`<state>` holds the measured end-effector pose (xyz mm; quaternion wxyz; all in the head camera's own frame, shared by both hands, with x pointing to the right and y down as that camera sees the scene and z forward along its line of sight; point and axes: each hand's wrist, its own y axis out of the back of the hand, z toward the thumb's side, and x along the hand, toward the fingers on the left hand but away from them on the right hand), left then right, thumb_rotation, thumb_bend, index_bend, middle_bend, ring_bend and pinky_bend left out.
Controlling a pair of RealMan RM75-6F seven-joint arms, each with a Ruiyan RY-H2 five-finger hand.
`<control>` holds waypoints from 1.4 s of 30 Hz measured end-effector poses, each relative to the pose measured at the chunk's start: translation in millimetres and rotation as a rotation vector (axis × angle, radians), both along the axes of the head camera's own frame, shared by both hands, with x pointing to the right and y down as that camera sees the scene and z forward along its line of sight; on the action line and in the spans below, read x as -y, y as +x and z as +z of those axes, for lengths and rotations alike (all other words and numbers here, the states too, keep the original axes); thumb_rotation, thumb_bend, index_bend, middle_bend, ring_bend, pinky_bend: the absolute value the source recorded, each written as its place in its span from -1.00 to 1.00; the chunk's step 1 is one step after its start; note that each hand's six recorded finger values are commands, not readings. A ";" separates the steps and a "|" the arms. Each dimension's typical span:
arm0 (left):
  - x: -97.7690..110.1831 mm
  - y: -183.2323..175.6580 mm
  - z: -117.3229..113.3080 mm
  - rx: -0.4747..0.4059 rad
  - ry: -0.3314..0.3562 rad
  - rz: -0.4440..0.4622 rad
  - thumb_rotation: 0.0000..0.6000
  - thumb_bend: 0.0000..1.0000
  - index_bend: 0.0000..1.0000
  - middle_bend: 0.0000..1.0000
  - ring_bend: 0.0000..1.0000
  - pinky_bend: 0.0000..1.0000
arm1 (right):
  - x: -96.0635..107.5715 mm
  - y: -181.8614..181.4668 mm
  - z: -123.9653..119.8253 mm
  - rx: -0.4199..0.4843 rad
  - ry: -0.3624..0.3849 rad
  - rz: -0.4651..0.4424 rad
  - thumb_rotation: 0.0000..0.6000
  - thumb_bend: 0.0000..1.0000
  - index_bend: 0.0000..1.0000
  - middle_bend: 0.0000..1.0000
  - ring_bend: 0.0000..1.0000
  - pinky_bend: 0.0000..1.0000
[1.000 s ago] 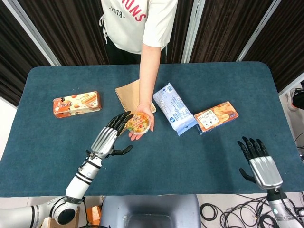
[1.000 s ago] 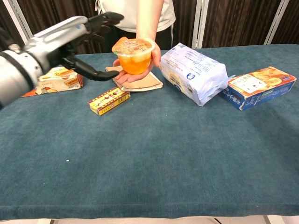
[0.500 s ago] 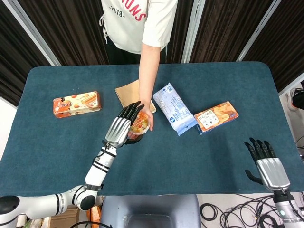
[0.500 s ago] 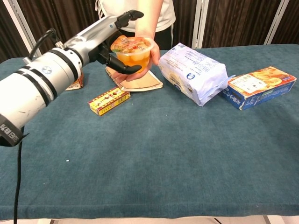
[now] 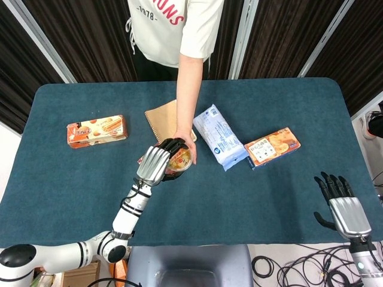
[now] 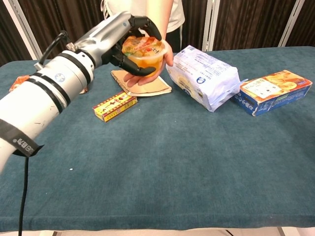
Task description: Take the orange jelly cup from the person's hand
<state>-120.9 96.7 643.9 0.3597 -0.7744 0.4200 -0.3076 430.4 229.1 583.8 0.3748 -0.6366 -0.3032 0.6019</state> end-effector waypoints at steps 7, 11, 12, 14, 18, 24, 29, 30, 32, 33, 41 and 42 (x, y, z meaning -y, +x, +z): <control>7.5 -8.4 -19.6 -0.040 0.065 -0.023 1.00 -0.31 0.13 0.08 0.13 0.51 | -0.4 -0.6 0.1 -0.002 -0.002 -0.001 1.00 -0.59 -1.00 -1.00 -1.00 -1.00; 18.3 -32.3 -43.3 -0.048 0.122 -0.060 1.00 -0.32 0.12 0.06 0.12 0.51 | -1.8 -1.8 1.1 -0.007 -0.008 -0.007 1.00 -0.59 -1.00 -1.00 -1.00 -1.00; 21.6 -44.2 -50.7 -0.041 0.140 -0.076 1.00 -0.32 0.12 0.05 0.11 0.51 | -2.1 -2.0 1.0 -0.008 -0.009 -0.008 1.00 -0.59 -1.00 -1.00 -1.00 -1.00; 25.9 -71.0 -61.9 -0.016 0.165 -0.109 1.00 -0.32 0.11 0.04 0.11 0.50 | -2.5 -2.7 0.6 -0.013 -0.007 -0.011 1.00 -0.59 -1.00 -1.00 -1.00 -1.00; 22.7 -136.8 -71.9 0.067 0.176 -0.184 1.00 -0.32 0.11 0.04 0.10 0.50 | -3.5 -5.8 0.5 -0.019 -0.004 -0.018 1.00 -0.59 -1.00 -1.00 -1.00 -1.00; -6.9 -210.8 -48.4 0.116 0.062 -0.277 1.00 -0.32 0.04 -0.08 -0.16 0.14 | -6.2 -14.0 4.2 -0.033 -0.012 -0.041 1.00 -0.59 -1.00 -1.00 -1.00 -1.00; -25.5 -252.7 -10.2 0.168 -0.035 -0.307 1.00 -0.32 -0.07 -0.20 -0.34 -0.07 | -8.3 -21.6 11.0 -0.054 -0.030 -0.063 1.00 -0.59 -1.00 -1.00 -1.00 -1.00; -30.3 -260.4 -0.8 0.177 -0.054 -0.309 1.00 -0.32 -0.12 -0.25 -0.39 -0.15 | -8.4 -22.7 12.0 -0.059 -0.033 -0.065 1.00 -0.59 -1.00 -1.00 -1.00 -1.00; -38.6 -269.0 13.8 0.187 -0.085 -0.309 1.00 -0.32 -0.16 -0.35 -0.47 -0.27 | -8.5 -25.9 14.2 -0.066 -0.038 -0.068 1.00 -0.59 -1.00 -1.00 -1.00 -1.00; -45.3 -272.8 24.0 0.191 -0.110 -0.306 1.00 -0.32 -0.20 -0.45 -0.56 -0.40 | -8.5 -27.2 15.1 -0.068 -0.040 -0.069 1.00 -0.59 -1.00 -1.00 -1.00 -1.00; -84.3 -274.1 71.2 0.213 -0.244 -0.265 1.00 -0.38 -0.59 -0.80 -0.90 -0.74 | -11.5 -31.4 22.5 -0.088 -0.069 -0.073 1.00 -0.59 -1.00 -1.00 -1.00 -1.00; -86.3 -274.5 73.5 0.214 -0.257 -0.263 1.00 -0.40 -0.72 -0.88 -0.95 -0.78 | -11.5 -32.0 22.5 -0.088 -0.070 -0.073 1.00 -0.59 -1.00 -1.00 -1.00 -1.00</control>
